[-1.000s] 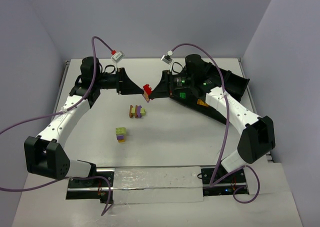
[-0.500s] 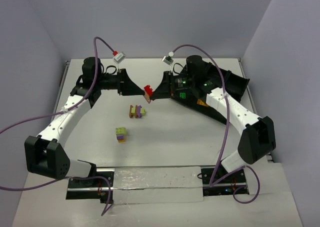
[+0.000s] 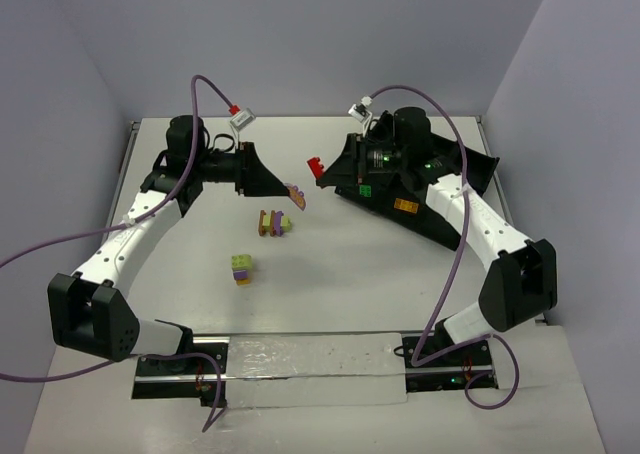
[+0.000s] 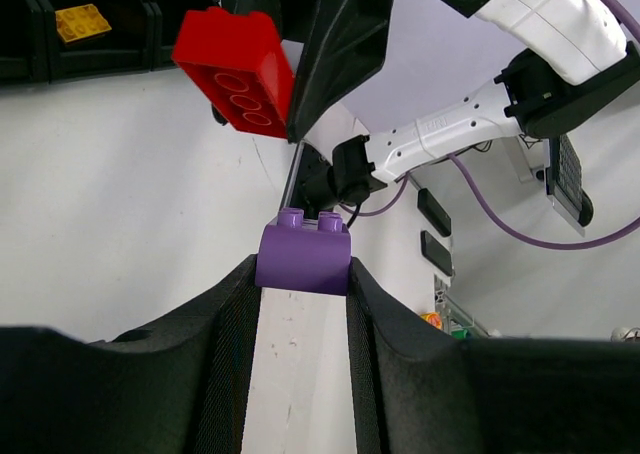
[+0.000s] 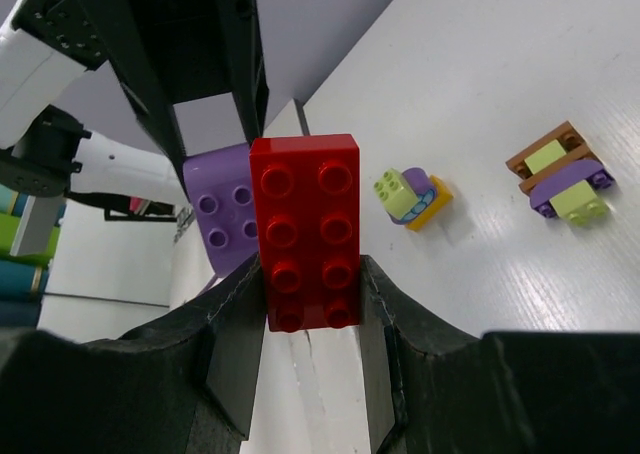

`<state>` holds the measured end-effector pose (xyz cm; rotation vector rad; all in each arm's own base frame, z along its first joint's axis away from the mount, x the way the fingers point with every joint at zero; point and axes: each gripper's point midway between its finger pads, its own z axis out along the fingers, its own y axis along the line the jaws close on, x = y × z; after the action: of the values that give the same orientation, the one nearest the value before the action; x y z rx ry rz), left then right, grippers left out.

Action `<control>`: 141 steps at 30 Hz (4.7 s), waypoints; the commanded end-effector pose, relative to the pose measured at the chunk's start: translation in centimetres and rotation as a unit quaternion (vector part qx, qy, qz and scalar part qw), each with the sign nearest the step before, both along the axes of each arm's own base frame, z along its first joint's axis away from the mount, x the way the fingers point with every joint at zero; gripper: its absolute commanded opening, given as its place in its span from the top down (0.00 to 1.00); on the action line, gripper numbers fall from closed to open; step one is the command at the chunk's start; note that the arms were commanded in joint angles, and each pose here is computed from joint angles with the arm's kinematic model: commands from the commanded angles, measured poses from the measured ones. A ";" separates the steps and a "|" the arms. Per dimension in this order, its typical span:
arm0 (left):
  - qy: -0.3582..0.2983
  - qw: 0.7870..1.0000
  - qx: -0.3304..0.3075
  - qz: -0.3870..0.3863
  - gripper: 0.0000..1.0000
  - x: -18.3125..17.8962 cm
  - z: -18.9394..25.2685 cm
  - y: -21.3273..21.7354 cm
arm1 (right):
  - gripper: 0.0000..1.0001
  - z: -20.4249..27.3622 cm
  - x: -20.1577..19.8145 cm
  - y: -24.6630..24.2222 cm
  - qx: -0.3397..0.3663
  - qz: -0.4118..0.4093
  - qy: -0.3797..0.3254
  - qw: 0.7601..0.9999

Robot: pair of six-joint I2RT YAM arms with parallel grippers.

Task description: Sort the legos into containers by color

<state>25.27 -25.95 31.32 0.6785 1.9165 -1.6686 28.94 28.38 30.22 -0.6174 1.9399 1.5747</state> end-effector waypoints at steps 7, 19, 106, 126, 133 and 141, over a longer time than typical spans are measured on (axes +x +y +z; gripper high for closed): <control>-0.008 0.992 0.076 0.101 1.00 3.7 -1.7 1.2 | 1.00 -6.7 8.1 -15.0 -0.218 -0.494 0.069 0.839; -0.014 0.985 0.104 0.140 1.00 5.3 -2.2 1.6 | 1.00 -15.0 -1.1 -33.0 -0.292 -0.728 0.160 0.599; -0.018 0.993 0.048 0.108 0.01 5.8 1.4 -0.1 | 1.00 -4.5 7.4 -13.3 -0.132 -0.391 0.057 0.909; 0.013 0.945 0.179 0.272 0.01 11.3 -3.7 5.1 | 1.00 -11.4 15.5 -40.8 -0.295 -0.720 0.179 0.603; 0.016 0.953 0.154 0.261 0.01 11.7 -3.6 4.6 | 0.86 -12.1 17.4 -42.1 -0.316 -0.717 0.186 0.593; 0.033 0.948 0.178 0.262 0.01 12.6 -5.7 4.9 | 0.48 -14.6 17.5 -43.1 -0.345 -0.714 0.203 0.575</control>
<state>36.72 -21.24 24.64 0.1742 2.2638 -1.0575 46.47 -13.39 15.28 1.0415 2.1820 -0.0961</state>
